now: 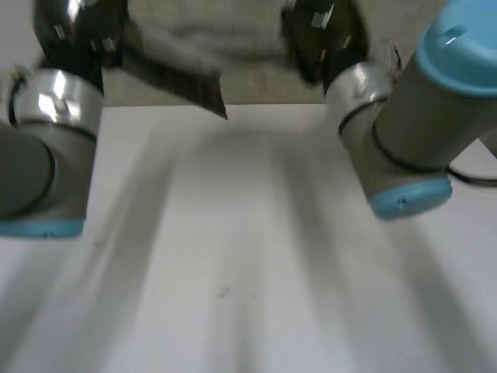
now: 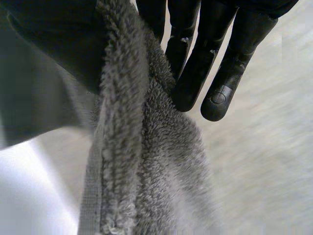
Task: Fold the laundry
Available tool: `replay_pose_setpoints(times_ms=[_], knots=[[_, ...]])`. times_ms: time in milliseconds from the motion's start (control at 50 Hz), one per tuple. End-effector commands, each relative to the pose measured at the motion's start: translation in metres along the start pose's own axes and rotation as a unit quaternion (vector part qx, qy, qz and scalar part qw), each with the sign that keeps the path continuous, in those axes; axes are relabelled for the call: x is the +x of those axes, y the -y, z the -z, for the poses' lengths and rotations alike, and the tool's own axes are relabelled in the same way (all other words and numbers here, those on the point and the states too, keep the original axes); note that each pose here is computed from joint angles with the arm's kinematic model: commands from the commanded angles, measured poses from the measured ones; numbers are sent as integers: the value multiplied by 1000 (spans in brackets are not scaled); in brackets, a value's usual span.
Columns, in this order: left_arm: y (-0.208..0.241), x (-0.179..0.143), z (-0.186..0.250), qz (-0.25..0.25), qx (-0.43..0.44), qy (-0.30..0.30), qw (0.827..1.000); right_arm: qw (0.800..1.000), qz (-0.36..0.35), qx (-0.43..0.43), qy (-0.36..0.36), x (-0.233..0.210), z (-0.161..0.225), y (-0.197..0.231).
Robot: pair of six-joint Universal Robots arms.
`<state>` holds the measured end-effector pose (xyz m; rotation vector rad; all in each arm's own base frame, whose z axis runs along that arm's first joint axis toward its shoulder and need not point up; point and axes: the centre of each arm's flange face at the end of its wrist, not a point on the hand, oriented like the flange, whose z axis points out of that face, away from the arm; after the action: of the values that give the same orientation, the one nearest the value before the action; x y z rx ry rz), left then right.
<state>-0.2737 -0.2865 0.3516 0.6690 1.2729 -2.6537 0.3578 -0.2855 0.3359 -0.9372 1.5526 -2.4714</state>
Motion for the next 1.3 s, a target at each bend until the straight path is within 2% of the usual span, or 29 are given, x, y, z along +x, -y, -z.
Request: replay_pose_setpoints(times_ms=[20,40,60,80,120,200,260,340,400,580,680,800,880,940,980,1080,1300], knots=[[-79,43,71,2,-146,-87,985,963,17,-221,156,-61,48,-99],[-92,49,84,2,-172,-100,980,962,17,-222,156,-61,48,-100],[-102,54,95,1,-193,-111,975,952,18,-253,173,-68,56,-114],[-102,54,95,1,-193,-111,975,952,18,-253,173,-68,56,-114],[-110,59,109,2,-215,-124,969,935,18,-300,189,-73,65,-134],[-112,58,113,0,-223,-124,967,931,13,-316,180,-61,65,-137],[-115,53,113,-2,-228,-120,966,936,0,-320,149,-35,61,-132],[-100,38,102,-5,-206,-97,974,938,-38,-328,105,-1,65,-126],[-95,35,99,-4,-199,-91,976,936,-44,-337,96,7,68,-129],[-40,10,83,26,-130,-63,989,908,-68,-400,100,19,101,-160],[-3,-1,71,49,-78,-56,994,898,-108,-407,128,7,114,-168],[21,-10,61,57,-56,-51,996,896,-199,-388,81,3,112,-173],[36,-9,57,65,-45,-60,995,888,-251,-380,60,-1,109,-175],[40,-9,55,66,-40,-60,995,887,-259,-377,63,-6,109,-173],[45,-10,53,68,-34,-60,995,885,-268,-370,87,-28,113,-164],[51,-13,50,69,-25,-56,996,886,-285,-351,103,-51,115,-156],[57,-12,47,71,-16,-56,996,872,-310,-358,120,-90,128,-152]])
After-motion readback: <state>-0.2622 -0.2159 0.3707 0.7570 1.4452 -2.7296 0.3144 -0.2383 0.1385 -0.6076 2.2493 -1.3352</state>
